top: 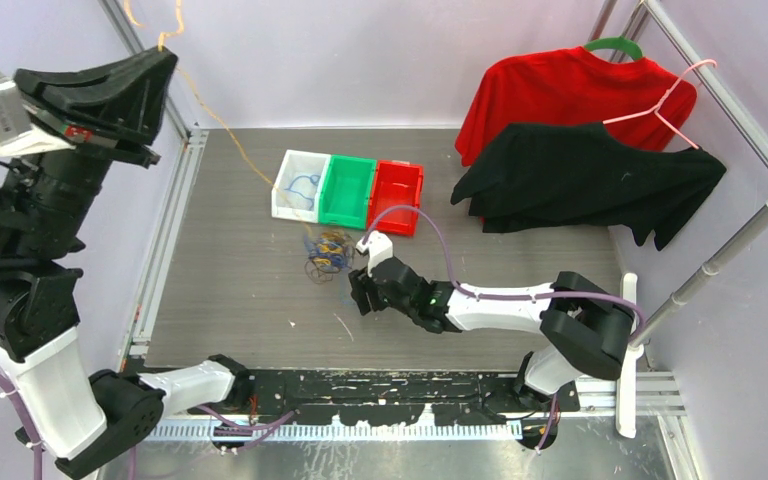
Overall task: Untangle the cables
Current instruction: Untie the cable.
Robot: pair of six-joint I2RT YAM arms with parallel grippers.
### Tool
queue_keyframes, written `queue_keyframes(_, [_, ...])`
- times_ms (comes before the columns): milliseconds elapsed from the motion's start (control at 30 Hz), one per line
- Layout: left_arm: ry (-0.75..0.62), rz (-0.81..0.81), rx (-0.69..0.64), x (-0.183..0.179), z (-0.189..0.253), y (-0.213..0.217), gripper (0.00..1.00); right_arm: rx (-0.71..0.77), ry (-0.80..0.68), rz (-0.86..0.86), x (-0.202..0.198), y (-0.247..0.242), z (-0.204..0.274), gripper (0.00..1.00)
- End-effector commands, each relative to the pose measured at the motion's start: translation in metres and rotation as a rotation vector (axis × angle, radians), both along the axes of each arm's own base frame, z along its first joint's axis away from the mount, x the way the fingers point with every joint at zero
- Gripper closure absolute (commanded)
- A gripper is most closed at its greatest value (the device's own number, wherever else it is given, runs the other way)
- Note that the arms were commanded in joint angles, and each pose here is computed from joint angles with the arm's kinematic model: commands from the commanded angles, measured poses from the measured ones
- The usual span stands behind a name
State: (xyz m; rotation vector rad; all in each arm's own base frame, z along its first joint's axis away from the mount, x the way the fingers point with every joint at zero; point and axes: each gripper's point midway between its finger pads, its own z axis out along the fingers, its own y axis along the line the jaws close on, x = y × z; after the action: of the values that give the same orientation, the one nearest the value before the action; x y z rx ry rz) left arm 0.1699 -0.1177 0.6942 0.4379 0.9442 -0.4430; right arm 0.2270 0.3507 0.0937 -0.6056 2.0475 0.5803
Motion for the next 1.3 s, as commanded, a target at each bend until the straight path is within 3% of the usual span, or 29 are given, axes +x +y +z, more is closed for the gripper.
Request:
queue_keyframes(0, [-0.191, 0.059, -0.096, -0.032, 0.05, 0.027, 1.0, 0.005, -0.006, -0.048, 0.002, -0.012, 0.003, 0.37])
queue_keyframes(200, [-0.117, 0.01, -0.018, -0.025, 0.024, 0.012, 1.0, 0.037, -0.014, -0.053, -0.001, -0.017, 0.023, 0.39])
queue_keyframes(467, [0.057, -0.048, 0.108, 0.0, -0.042, -0.013, 1.0, 0.211, -0.083, 0.094, -0.021, 0.014, 0.141, 0.37])
queue_keyframes(633, [0.092, -0.084, 0.121, 0.0, -0.052, -0.02, 1.0, 0.237, -0.102, 0.195, -0.043, 0.038, 0.172, 0.35])
queue_keyframes(767, [0.11, -0.09, 0.141, 0.003, -0.059, -0.023, 1.0, 0.257, -0.079, 0.235, -0.053, 0.055, 0.165, 0.35])
queue_keyframes(967, [0.11, -0.107, 0.15, 0.0, -0.059, -0.025, 1.0, 0.193, -0.108, 0.251, -0.059, 0.082, 0.15, 0.43])
queue_keyframes(1267, [0.128, -0.137, 0.162, -0.001, -0.064, -0.03, 1.0, 0.183, -0.159, 0.165, -0.028, 0.092, 0.151, 0.49])
